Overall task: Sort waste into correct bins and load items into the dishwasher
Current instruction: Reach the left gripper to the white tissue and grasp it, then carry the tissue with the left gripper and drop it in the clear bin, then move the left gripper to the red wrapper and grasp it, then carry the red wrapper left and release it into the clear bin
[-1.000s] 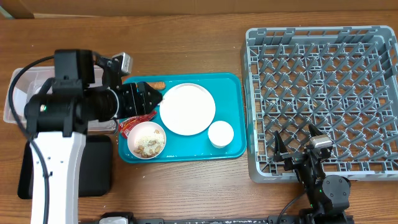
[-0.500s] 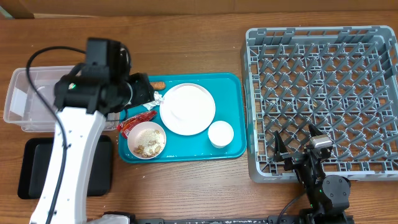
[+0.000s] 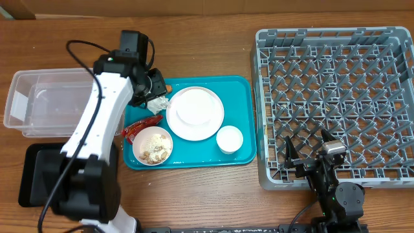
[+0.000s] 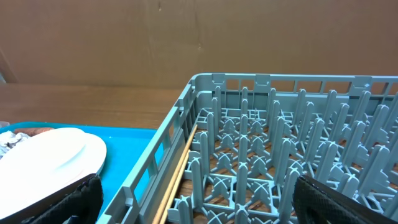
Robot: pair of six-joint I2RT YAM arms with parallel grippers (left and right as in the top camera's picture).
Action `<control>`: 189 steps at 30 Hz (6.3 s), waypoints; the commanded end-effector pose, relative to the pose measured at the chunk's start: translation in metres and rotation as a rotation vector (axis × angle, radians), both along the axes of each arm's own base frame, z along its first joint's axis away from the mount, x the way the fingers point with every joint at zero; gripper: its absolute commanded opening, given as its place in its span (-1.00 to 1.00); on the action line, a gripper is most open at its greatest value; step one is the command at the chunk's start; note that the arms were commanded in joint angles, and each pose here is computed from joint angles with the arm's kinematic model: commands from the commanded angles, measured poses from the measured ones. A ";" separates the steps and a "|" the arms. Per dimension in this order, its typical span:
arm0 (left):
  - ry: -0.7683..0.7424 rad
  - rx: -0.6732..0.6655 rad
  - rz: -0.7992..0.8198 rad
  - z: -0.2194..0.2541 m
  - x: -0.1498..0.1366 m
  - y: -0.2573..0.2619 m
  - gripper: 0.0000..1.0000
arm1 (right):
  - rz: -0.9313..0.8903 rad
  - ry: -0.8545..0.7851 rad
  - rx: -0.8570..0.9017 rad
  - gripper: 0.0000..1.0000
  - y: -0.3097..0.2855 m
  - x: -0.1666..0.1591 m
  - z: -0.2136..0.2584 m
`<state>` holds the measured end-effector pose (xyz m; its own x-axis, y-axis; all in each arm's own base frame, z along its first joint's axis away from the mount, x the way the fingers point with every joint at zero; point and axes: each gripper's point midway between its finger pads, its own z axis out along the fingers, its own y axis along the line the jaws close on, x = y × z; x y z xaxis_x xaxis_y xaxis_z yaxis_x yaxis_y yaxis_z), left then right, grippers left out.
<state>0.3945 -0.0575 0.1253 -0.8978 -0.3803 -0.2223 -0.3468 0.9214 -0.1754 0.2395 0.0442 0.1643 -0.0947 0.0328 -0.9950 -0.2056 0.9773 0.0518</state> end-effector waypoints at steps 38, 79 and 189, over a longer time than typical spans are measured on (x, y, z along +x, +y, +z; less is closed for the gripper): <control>-0.099 -0.034 0.095 0.067 0.042 -0.002 -0.92 | 0.010 -0.017 -0.001 1.00 0.002 -0.001 0.004; 0.106 0.222 0.478 0.035 -0.014 0.207 0.85 | 0.009 -0.017 -0.001 1.00 0.002 -0.001 0.004; -0.115 0.386 0.421 0.078 -0.001 0.213 -0.92 | 0.010 -0.017 -0.001 1.00 0.002 -0.001 0.004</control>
<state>0.3933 0.1483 0.2307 -0.6596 -0.4987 -0.5623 -0.6624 0.7393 0.1214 0.2394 0.0443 0.1643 -0.0947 0.0328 -0.9950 -0.2060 0.9772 0.0518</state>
